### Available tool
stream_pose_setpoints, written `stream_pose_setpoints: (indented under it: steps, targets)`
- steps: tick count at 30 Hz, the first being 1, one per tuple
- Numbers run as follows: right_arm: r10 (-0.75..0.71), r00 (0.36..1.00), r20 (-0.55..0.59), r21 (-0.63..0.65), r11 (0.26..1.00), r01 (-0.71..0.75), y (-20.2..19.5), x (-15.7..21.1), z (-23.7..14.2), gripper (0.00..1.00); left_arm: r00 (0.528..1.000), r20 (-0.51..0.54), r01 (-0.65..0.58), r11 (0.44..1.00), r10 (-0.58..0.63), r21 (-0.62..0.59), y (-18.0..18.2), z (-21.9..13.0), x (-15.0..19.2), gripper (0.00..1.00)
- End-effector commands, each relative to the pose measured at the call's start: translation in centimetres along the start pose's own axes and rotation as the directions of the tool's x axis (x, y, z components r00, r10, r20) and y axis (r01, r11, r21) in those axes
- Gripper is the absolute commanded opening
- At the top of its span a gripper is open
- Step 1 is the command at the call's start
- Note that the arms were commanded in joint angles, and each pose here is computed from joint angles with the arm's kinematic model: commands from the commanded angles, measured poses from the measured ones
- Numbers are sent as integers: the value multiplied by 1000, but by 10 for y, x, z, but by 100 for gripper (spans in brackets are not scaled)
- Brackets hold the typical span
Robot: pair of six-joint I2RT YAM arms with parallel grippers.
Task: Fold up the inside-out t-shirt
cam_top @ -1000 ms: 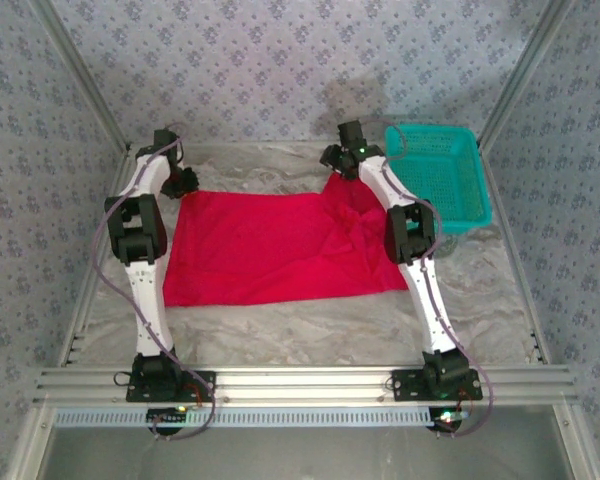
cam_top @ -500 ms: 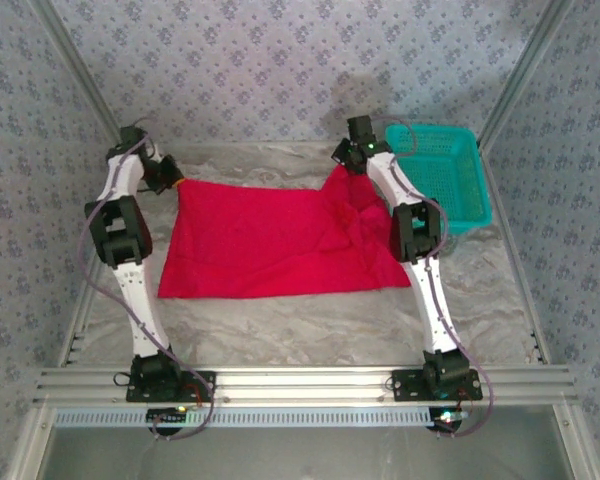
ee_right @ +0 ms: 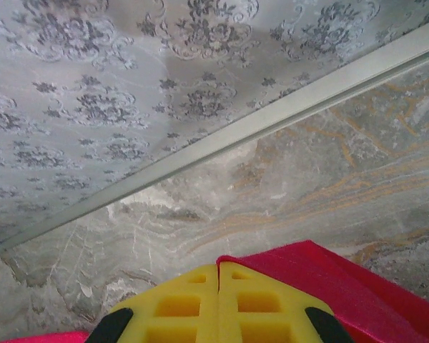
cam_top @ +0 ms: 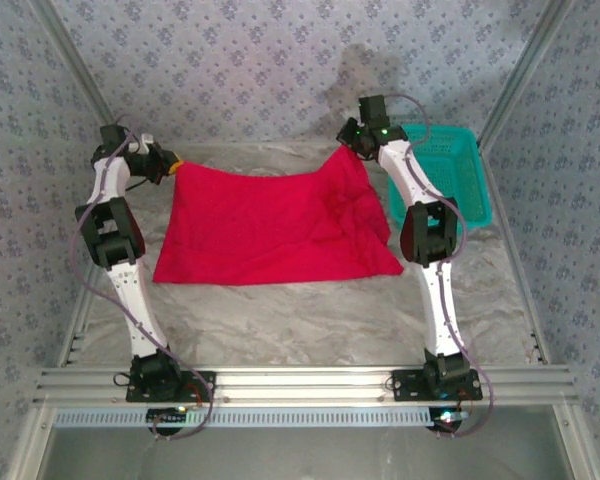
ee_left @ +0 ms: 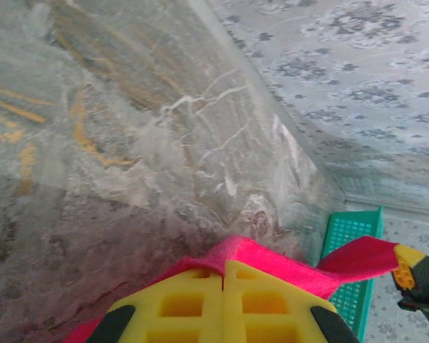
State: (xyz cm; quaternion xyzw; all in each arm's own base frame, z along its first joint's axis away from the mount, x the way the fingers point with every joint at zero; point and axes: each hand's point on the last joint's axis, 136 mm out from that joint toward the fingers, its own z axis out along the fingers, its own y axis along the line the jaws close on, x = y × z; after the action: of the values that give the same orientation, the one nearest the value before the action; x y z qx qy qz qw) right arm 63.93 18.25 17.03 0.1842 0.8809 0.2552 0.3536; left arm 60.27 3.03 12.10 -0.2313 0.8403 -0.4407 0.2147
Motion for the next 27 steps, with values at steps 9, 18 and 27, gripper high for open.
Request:
stream_pose_setpoints:
  steps: [9, 18, 27]
  targets:
    - [-97, 988, -123, -27, 995, 94, -10, 39, -83, 0, 958, 123, -234, 954, 260, -190, -9, -60, 48, 0]
    - [-63, 980, -188, 33, 997, 70, -65, 106, -148, 0, 850, 123, -359, 733, 512, -578, 25, -137, 119, 0]
    - [27, 946, -322, 98, 995, 5, -115, 185, -154, 0, 901, 69, -267, 673, 428, -689, 75, -142, 156, 0]
